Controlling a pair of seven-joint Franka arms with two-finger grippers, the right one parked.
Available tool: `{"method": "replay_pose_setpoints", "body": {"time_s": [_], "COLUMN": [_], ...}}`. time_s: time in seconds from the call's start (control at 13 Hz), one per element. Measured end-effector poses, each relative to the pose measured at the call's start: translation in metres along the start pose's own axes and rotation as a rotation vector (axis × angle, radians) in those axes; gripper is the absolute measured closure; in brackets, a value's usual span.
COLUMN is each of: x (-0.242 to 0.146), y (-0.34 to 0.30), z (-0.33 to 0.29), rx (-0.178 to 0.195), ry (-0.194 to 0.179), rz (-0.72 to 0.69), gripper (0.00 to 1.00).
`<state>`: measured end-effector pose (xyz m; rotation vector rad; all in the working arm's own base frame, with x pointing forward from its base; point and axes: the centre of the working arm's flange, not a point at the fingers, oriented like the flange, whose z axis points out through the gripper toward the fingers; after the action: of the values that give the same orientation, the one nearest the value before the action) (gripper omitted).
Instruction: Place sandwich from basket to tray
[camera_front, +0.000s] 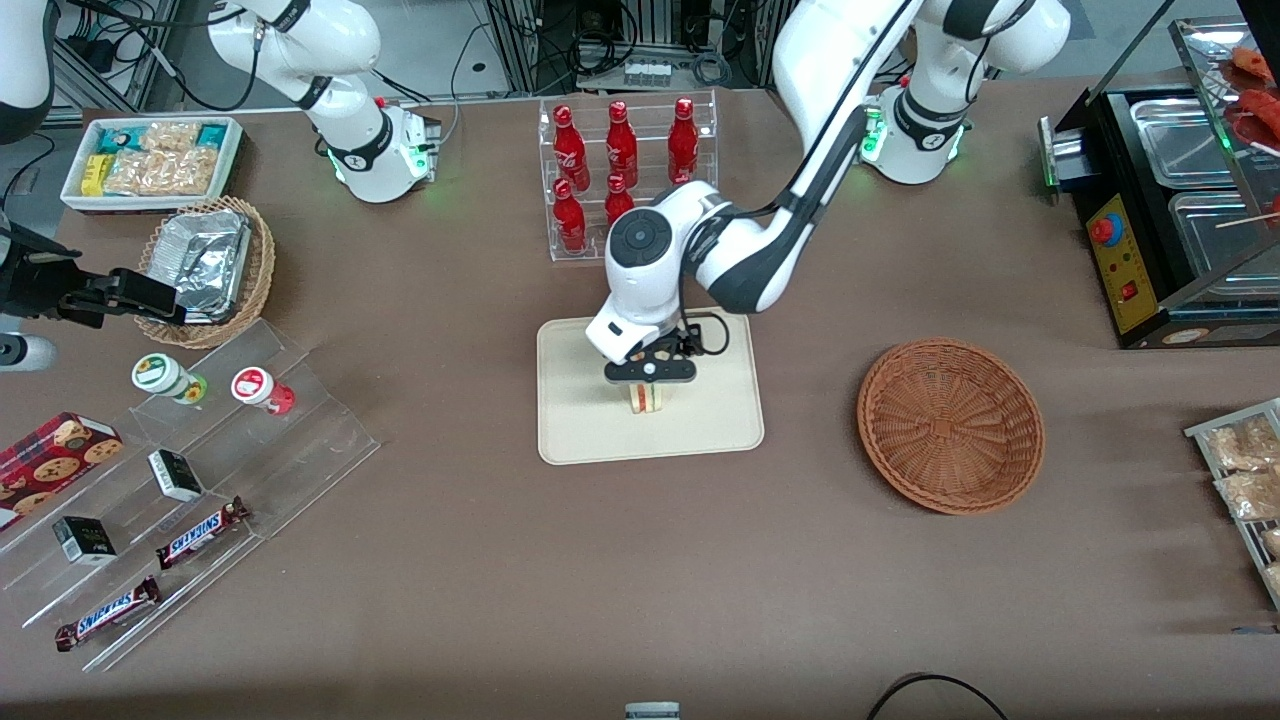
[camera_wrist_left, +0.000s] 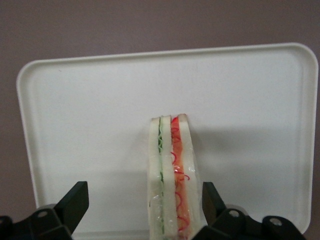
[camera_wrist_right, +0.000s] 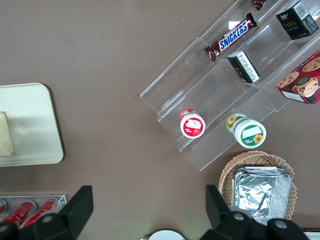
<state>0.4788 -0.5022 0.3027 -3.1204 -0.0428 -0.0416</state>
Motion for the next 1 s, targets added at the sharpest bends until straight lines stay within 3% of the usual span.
{"method": "replay_pose_setpoints", "body": {"time_s": [0.31, 0.54, 0.85, 1.0], "x": [0.041, 0.068, 0.089, 0.098], "y": [-0.066, -0.133, -0.218, -0.268], "z": [-0.090, -0.146, -0.194, -0.216], "rx": [0.017, 0.022, 0.032, 0.019], "ry": [0.023, 0.005, -0.028, -0.040], "rz": [-0.118, -0.185, -0.138, -0.102], "gripper": [0.00, 0.00, 0.00, 0.00]}}
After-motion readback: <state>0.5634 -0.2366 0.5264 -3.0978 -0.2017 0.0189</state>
